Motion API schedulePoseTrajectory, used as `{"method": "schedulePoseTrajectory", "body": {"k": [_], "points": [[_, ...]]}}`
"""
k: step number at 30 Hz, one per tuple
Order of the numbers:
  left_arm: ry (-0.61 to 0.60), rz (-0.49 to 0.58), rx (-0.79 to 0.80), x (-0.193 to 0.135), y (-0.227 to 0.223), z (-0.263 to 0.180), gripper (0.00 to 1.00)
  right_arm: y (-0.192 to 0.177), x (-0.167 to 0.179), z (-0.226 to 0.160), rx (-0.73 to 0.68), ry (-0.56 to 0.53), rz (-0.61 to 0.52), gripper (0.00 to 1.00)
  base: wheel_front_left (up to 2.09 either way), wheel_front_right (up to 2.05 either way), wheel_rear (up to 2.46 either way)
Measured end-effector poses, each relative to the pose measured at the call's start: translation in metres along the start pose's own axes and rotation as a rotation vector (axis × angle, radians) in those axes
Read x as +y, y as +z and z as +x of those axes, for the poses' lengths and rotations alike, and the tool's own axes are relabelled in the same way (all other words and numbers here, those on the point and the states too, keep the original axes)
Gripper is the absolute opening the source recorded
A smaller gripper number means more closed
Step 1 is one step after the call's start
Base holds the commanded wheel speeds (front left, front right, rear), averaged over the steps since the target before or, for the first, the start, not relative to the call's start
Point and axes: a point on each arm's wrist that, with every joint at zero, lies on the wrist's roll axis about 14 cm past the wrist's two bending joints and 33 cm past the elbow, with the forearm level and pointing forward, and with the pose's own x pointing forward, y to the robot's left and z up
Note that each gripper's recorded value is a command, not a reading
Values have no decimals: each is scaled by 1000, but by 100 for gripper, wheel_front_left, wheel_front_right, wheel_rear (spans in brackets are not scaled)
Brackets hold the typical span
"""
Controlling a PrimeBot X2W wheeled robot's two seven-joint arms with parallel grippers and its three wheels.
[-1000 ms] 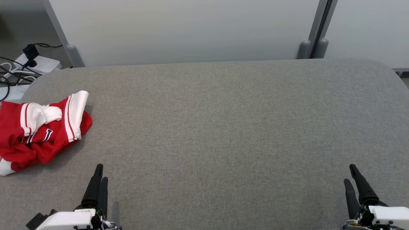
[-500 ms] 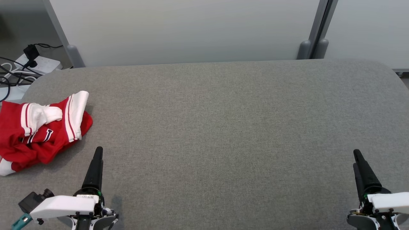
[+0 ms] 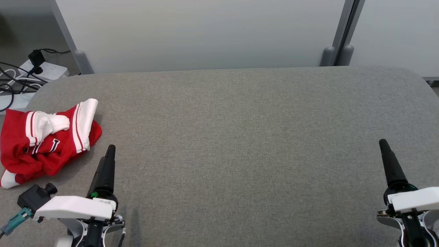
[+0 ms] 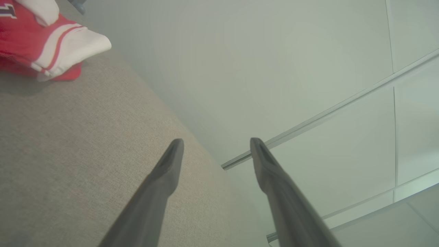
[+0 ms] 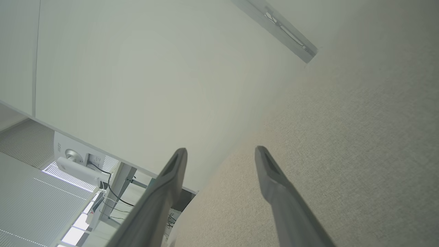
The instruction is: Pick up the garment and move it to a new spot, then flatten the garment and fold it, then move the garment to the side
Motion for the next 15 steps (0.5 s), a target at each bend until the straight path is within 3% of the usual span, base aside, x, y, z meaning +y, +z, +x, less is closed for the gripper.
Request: {"method": "schedulePoseTrajectory", "body": {"k": [15], "points": [[-1, 312, 22, -4, -3, -1, 100, -2, 13, 1, 15, 46, -303, 100, 0, 0, 0]]}}
